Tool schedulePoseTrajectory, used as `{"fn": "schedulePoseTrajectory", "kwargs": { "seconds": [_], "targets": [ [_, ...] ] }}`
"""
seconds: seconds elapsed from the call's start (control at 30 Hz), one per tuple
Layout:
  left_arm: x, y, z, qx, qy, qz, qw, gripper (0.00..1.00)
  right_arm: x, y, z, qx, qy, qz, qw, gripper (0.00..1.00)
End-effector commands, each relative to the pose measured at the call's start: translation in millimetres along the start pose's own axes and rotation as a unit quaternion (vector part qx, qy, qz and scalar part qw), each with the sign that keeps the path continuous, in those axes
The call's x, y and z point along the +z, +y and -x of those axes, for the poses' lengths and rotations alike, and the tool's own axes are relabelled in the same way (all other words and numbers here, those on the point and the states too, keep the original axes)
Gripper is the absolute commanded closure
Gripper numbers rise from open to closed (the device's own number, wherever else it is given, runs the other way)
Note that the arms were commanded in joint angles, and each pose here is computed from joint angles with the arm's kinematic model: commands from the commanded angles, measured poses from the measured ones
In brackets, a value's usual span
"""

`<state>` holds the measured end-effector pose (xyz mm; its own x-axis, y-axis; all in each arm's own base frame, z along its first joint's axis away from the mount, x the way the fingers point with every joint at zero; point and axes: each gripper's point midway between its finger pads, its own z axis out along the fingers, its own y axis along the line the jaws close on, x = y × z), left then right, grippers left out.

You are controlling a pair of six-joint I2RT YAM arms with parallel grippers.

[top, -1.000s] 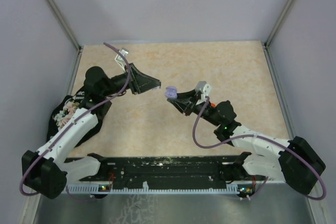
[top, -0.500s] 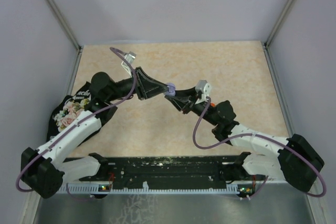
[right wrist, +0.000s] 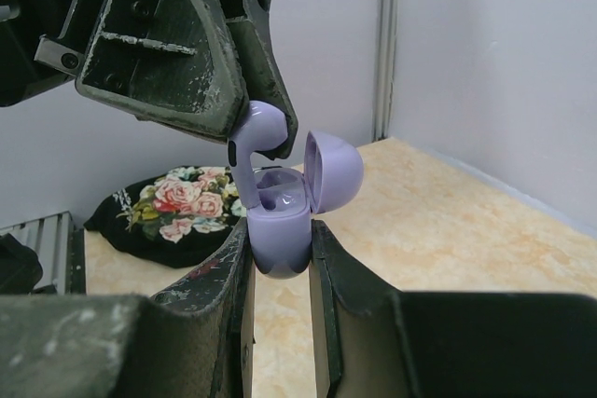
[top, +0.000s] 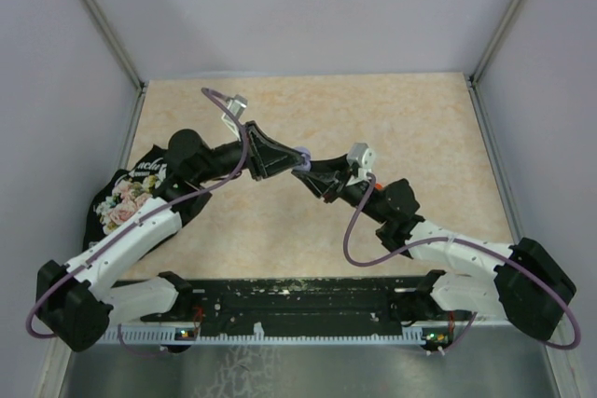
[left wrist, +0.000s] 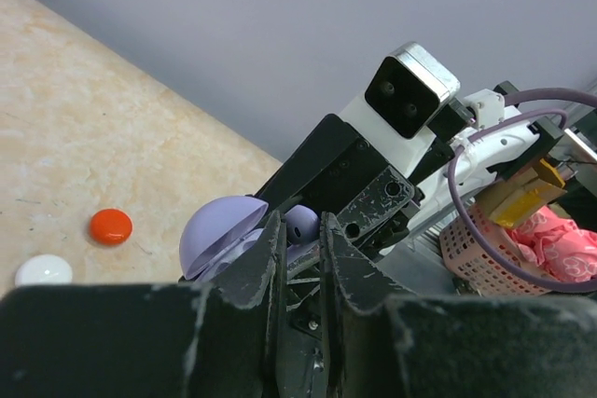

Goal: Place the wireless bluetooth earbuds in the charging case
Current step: Place the earbud in the charging case.

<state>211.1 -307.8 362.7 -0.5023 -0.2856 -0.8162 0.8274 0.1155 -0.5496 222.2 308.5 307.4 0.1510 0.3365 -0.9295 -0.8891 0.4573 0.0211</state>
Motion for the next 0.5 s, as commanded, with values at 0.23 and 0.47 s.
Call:
{"fn": "schedulePoseTrajectory", "kwargs": {
  "seconds": [0.23,0.47],
  "targets": [
    [1.7,-0.6,5.5,0.037,-0.004,0.021,0.999,0.88,9.4,8.3,50.8,-0.026,-0.075,0.016,0.997,1.0],
    [-0.6,-1.3,2.3,0.031,0.003,0.025,0.999,0.88,8.3,9.2,53.7,-0.026,-0.079,0.016,0.996,1.0]
  ]
}}
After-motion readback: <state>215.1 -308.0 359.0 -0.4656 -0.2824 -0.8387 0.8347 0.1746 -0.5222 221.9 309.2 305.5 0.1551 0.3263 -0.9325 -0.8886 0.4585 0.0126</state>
